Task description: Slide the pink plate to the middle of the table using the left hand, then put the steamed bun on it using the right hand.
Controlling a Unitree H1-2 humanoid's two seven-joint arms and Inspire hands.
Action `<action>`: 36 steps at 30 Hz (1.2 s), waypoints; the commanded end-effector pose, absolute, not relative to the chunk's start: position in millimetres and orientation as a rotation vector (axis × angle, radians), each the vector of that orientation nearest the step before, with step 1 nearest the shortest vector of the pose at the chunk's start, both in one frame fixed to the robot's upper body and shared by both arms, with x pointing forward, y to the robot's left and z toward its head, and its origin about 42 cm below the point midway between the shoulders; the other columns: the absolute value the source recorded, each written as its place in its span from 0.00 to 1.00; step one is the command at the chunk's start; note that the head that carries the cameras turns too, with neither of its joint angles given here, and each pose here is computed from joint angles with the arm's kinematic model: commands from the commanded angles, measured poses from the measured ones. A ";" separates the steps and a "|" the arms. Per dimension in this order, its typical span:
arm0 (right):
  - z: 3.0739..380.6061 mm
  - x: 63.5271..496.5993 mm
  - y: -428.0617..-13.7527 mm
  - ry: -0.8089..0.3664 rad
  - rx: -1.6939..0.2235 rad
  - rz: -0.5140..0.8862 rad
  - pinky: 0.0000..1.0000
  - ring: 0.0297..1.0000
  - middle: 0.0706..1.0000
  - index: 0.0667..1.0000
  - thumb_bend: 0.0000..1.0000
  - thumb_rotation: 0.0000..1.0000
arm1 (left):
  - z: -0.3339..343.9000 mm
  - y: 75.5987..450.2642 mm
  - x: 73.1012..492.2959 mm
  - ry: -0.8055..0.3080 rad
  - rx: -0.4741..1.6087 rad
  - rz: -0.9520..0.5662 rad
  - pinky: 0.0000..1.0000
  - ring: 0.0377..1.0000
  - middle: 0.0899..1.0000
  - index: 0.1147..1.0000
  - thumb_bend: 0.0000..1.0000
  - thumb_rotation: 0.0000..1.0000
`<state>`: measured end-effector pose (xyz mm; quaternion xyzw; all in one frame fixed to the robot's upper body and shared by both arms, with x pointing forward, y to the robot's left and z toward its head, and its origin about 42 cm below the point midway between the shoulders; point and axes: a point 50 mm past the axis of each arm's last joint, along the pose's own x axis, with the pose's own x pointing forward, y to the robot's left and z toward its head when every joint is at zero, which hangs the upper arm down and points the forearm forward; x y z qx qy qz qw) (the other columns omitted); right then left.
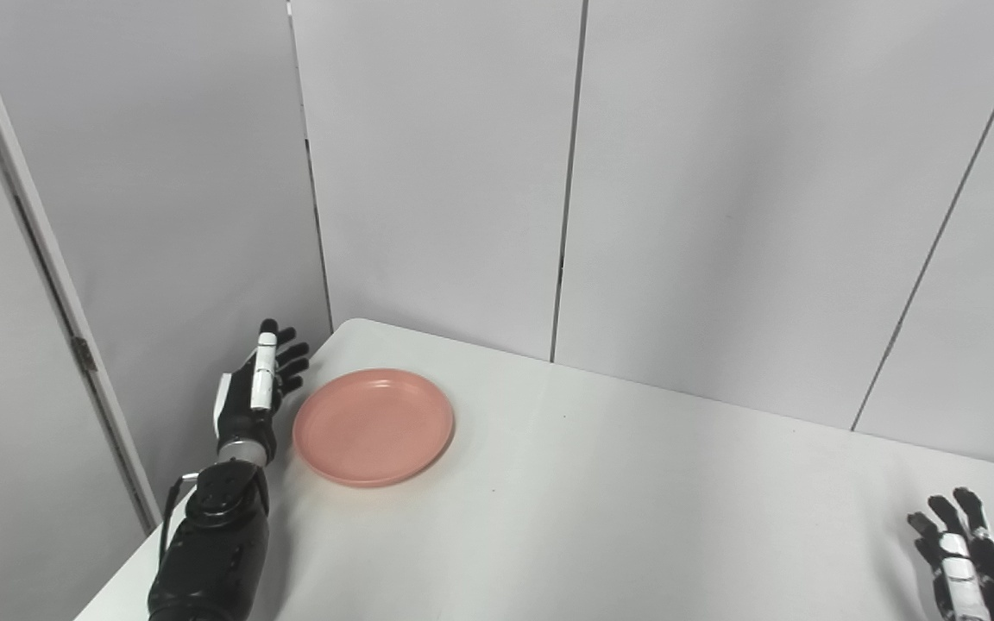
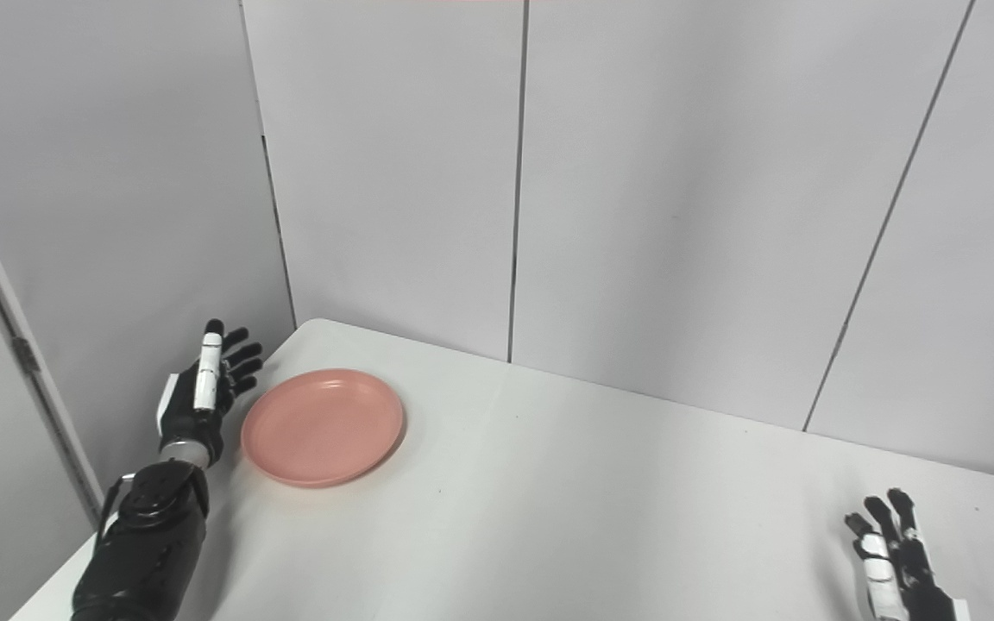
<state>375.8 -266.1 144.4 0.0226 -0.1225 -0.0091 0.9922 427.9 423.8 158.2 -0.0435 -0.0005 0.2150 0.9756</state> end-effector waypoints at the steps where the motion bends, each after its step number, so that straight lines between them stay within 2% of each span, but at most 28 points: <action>1: 136.5 369.9 -266.0 -0.252 0.049 -0.017 0.94 0.89 0.93 0.96 0.61 0.80 | 181.1 432.6 434.7 -0.068 -0.101 0.374 0.81 0.77 0.74 0.73 0.76 1.00; 8: 136.7 371.1 -265.2 -0.256 0.069 -0.017 0.94 0.90 0.93 0.96 0.60 0.78 | 165.0 420.2 442.6 -0.055 -0.188 0.268 0.78 0.76 0.73 0.72 0.78 0.97; 13: 136.6 371.4 -265.0 -0.251 0.071 -0.019 0.94 0.89 0.93 0.96 0.61 0.78 | 155.7 409.8 449.5 -0.067 -0.221 0.207 0.79 0.78 0.76 0.74 0.79 0.99; 22: 136.1 372.3 -264.4 -0.248 0.059 -0.023 0.93 0.89 0.92 0.96 0.63 0.80 | 150.9 389.6 460.7 -0.088 -0.275 0.163 0.80 0.79 0.77 0.75 0.81 0.99; 30: 135.8 373.1 -263.9 -0.256 0.061 -0.030 0.88 0.86 0.91 0.94 0.64 0.77 | 153.1 356.2 472.2 -0.095 -0.298 0.127 0.81 0.79 0.77 0.76 0.79 1.00; 36: 136.2 372.8 -264.5 -0.254 0.066 -0.028 0.90 0.87 0.91 0.94 0.66 0.77 | 148.6 324.7 477.6 -0.079 -0.331 0.083 0.83 0.81 0.78 0.76 0.78 0.98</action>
